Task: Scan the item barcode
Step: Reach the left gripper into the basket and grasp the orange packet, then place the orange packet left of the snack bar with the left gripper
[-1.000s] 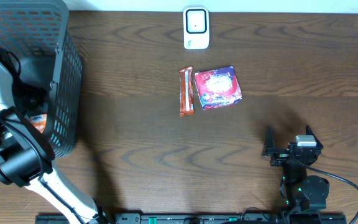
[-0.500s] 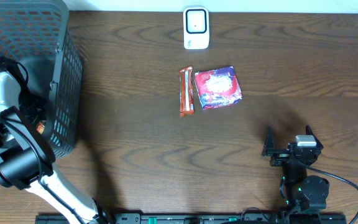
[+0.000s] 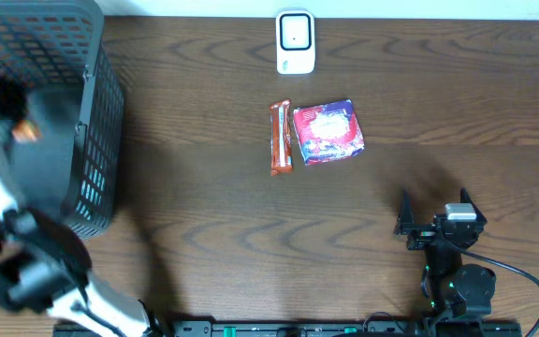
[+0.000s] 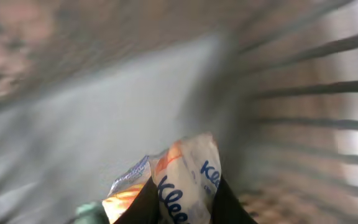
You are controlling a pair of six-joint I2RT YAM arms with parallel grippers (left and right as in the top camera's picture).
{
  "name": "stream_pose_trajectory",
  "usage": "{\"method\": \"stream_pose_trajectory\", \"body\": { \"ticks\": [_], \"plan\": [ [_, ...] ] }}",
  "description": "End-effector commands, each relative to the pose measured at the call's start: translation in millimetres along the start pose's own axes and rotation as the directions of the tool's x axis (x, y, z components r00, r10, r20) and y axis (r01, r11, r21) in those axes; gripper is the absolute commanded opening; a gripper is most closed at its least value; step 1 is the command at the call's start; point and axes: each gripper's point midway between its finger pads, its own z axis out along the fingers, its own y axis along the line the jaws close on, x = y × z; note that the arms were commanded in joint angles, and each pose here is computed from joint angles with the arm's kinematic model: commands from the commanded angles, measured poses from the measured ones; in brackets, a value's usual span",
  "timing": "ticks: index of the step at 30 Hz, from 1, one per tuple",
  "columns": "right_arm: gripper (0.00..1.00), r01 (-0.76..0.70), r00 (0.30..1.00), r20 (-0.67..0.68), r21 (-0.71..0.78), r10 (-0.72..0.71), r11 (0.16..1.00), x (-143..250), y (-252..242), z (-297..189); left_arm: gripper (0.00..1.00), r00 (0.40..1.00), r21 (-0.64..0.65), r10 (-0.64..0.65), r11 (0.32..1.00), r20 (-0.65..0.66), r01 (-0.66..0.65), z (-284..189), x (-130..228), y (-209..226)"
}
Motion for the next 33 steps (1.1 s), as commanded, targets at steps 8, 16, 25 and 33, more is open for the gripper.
{"method": "stream_pose_trajectory", "body": {
  "ticks": [8,16,25,33],
  "plan": [
    [0.99,0.011,1.0,0.0,0.007,-0.011,1.0,0,-2,0,0.07,0.946,0.535,0.129,0.798,0.297,-0.277,-232,14,-97],
    [0.99,0.011,1.0,0.0,0.007,-0.011,1.0,0,-2,0,0.07,0.712,0.599,0.65,0.467,0.266,-0.651,-242,172,-141],
    [0.99,0.011,1.0,0.0,0.007,-0.011,1.0,0,-2,0,0.07,0.548,0.465,0.827,0.536,-0.124,-0.705,-127,307,-134],
    [0.99,0.011,1.0,0.0,0.007,-0.011,1.0,0,-2,0,0.08,0.499,0.302,0.75,0.643,-0.434,-0.704,-21,398,-111]
  ]
}}
